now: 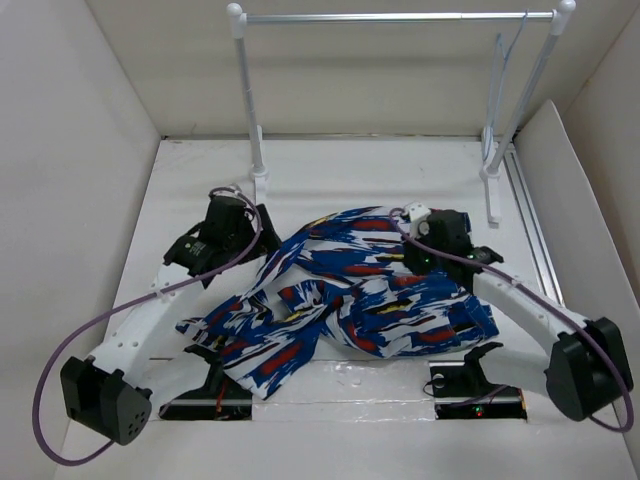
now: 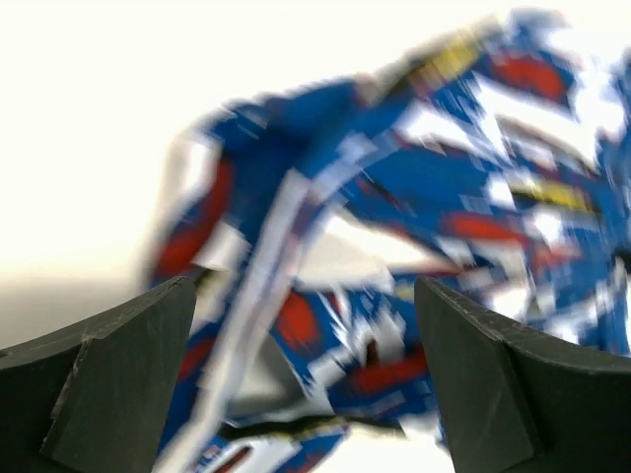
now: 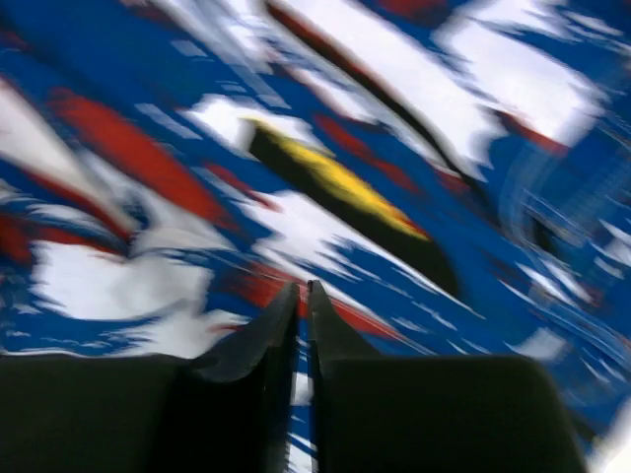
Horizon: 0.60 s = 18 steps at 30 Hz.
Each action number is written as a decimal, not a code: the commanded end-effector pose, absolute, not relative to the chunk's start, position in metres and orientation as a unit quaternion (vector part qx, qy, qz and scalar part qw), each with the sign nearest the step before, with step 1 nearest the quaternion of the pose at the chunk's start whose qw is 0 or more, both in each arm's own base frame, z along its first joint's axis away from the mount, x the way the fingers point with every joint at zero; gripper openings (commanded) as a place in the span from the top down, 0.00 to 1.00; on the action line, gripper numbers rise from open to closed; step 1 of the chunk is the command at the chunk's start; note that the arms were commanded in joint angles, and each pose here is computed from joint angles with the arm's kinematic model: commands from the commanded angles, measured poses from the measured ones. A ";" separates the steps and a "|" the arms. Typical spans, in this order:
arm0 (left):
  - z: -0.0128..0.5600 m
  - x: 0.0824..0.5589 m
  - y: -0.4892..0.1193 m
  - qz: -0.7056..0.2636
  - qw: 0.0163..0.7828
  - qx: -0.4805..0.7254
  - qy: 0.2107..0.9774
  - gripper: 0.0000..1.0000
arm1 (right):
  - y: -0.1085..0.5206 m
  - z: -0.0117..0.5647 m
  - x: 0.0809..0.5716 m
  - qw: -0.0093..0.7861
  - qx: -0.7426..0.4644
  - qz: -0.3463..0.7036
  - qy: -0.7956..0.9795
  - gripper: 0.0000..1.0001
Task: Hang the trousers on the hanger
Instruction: Flatten out the trousers at the center of the board.
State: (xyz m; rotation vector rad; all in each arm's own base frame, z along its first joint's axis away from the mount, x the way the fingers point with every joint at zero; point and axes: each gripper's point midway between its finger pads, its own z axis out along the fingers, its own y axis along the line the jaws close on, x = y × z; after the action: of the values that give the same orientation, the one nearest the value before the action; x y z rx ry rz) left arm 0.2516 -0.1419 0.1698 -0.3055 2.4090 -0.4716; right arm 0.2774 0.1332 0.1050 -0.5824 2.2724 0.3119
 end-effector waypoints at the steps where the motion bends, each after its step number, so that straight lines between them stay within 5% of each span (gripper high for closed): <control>1: 0.176 0.250 -0.109 -0.122 0.335 -0.154 0.921 0.11 | 0.196 0.141 0.287 0.428 -0.303 0.187 0.831 0.75; 3: 0.175 0.237 -0.103 -0.112 0.320 -0.157 0.928 0.11 | 0.225 0.137 0.276 0.409 -0.343 0.197 0.822 0.54; 6: 0.182 0.220 -0.094 -0.098 0.308 -0.148 0.935 0.12 | 0.259 0.149 0.263 0.405 -0.380 0.229 0.799 0.37; 10: 0.160 0.191 -0.089 -0.068 0.234 -0.119 0.963 0.15 | 0.303 0.163 0.246 0.399 -0.430 0.268 0.764 0.33; 16: 0.136 0.153 -0.100 -0.088 0.155 -0.078 0.981 0.44 | 0.307 0.164 0.248 0.400 -0.438 0.260 0.762 0.33; 18: 0.122 0.145 -0.095 -0.073 0.133 -0.074 0.986 0.70 | 0.297 0.157 0.250 0.398 -0.432 0.247 0.771 0.34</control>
State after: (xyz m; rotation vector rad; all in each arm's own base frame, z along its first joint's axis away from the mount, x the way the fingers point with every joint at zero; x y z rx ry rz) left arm 0.1747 -0.0997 0.1393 -0.2731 2.7277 -0.2329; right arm 0.2413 0.2989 0.1444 -1.1140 2.0058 0.6435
